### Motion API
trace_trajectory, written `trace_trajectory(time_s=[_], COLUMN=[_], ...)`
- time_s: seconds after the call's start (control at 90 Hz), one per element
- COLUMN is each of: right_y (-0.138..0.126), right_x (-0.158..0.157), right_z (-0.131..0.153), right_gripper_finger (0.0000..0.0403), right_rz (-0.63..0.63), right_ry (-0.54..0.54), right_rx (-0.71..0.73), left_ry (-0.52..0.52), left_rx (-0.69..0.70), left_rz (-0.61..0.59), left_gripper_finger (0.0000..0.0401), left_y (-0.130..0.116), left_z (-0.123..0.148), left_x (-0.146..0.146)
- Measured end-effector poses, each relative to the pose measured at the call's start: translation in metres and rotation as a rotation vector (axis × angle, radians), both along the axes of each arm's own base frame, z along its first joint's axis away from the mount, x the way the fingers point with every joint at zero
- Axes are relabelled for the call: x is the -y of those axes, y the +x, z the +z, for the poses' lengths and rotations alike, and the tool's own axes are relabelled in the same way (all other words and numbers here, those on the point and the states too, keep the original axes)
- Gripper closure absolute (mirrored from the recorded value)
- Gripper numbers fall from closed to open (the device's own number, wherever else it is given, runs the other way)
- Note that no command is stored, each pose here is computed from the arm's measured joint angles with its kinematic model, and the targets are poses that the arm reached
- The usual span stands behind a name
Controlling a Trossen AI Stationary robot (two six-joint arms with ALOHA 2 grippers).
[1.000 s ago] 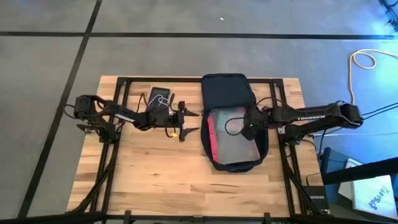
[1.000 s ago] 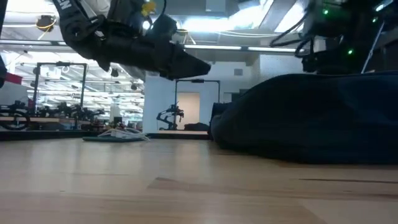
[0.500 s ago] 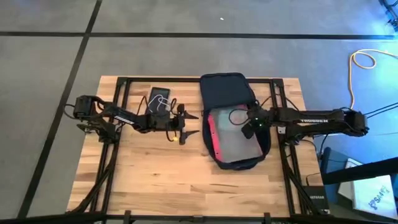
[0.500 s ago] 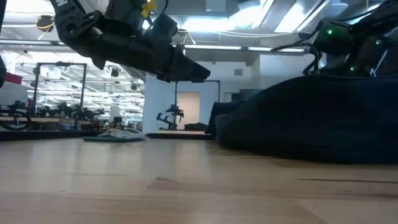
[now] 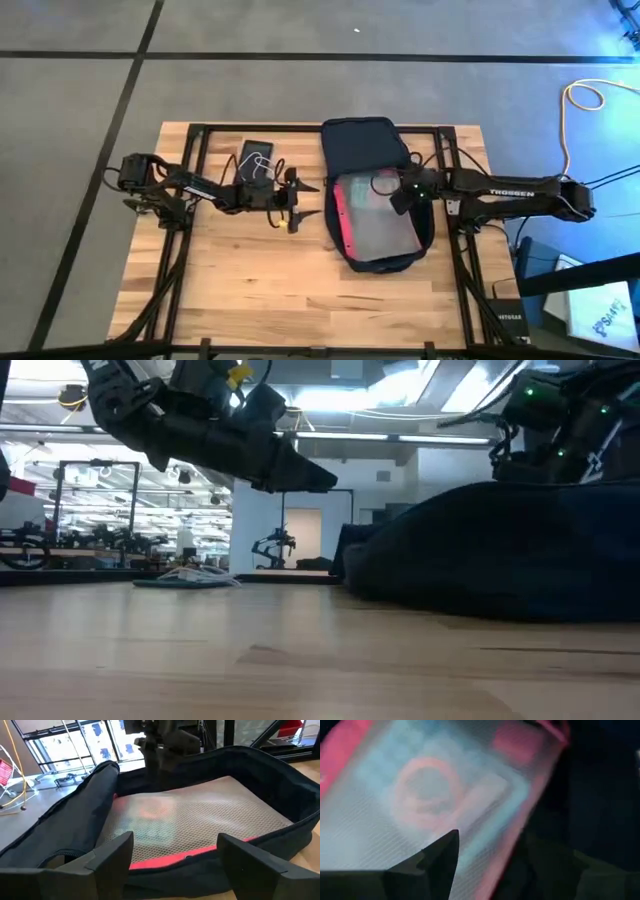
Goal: Unpack backpack
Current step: Remove the transparent zip bag from the blue backpack
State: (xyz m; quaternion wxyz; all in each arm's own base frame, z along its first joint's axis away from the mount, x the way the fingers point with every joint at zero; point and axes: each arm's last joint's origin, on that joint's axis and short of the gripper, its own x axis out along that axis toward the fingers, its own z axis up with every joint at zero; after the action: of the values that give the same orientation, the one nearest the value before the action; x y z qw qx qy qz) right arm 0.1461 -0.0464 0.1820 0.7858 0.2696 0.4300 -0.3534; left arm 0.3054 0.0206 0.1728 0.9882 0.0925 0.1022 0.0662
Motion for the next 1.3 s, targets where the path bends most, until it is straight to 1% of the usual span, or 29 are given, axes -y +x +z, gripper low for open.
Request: trace_trajectory(time_s=[0.078,0.122,0.189,0.322,0.422,0.611,0.733,0.922,0.978,1.056,1.3], right_y=[-0.002,-0.002,-0.001,0.005,0.010,0.021,0.026,0.036,0.036,0.035,0.036], right_x=[0.003,0.004,0.004,0.010,0.014,0.016,0.017,0.015,0.016,0.017,0.017], right_z=[-0.006,-0.010,-0.015,-0.022,-0.026,-0.036,-0.040,-0.039,-0.039,-0.039,-0.039], right_gripper_finger=[0.0185,0.0185,0.0185,0.0185,0.0185,0.0185,0.0185,0.0189,0.0200,0.0228,0.0353], right_rz=[-0.039,-0.043,-0.045,-0.070,-0.077,-0.012,0.005,0.138,0.150,0.144,0.144], right_ry=[0.025,0.054,0.069,0.044,0.054,0.091,0.109,0.177,0.167,0.135,0.124], right_rx=[-0.027,-0.041,-0.066,-0.080,-0.073,-0.078,-0.073,0.033,0.030,0.012,0.022], left_ry=[0.000,-0.001,0.002,0.012,0.013,0.027,0.040,0.047,0.044,0.045,0.044], left_rx=[0.001,0.001,0.001,-0.001,0.002,0.000,-0.002,-0.005,-0.006,-0.007,-0.008], left_rz=[0.000,0.000,0.000,-0.002,-0.002,-0.004,0.011,0.011,0.012,0.012,0.012], left_gripper_finger=[0.0129,0.0129,0.0129,0.0129,0.0129,0.0129,0.0129,0.0129,0.0129,0.0129,0.0129], left_y=[0.000,0.000,0.000,0.000,0.000,0.000,0.000,0.000,0.000,0.000,0.000], left_z=[0.000,0.000,0.000,0.000,0.000,0.000,0.000,0.000,0.000,0.000,0.000], left_x=[0.000,0.000,0.000,0.000,0.000,0.000,-0.001,-0.001,-0.001,-0.001,-0.001])
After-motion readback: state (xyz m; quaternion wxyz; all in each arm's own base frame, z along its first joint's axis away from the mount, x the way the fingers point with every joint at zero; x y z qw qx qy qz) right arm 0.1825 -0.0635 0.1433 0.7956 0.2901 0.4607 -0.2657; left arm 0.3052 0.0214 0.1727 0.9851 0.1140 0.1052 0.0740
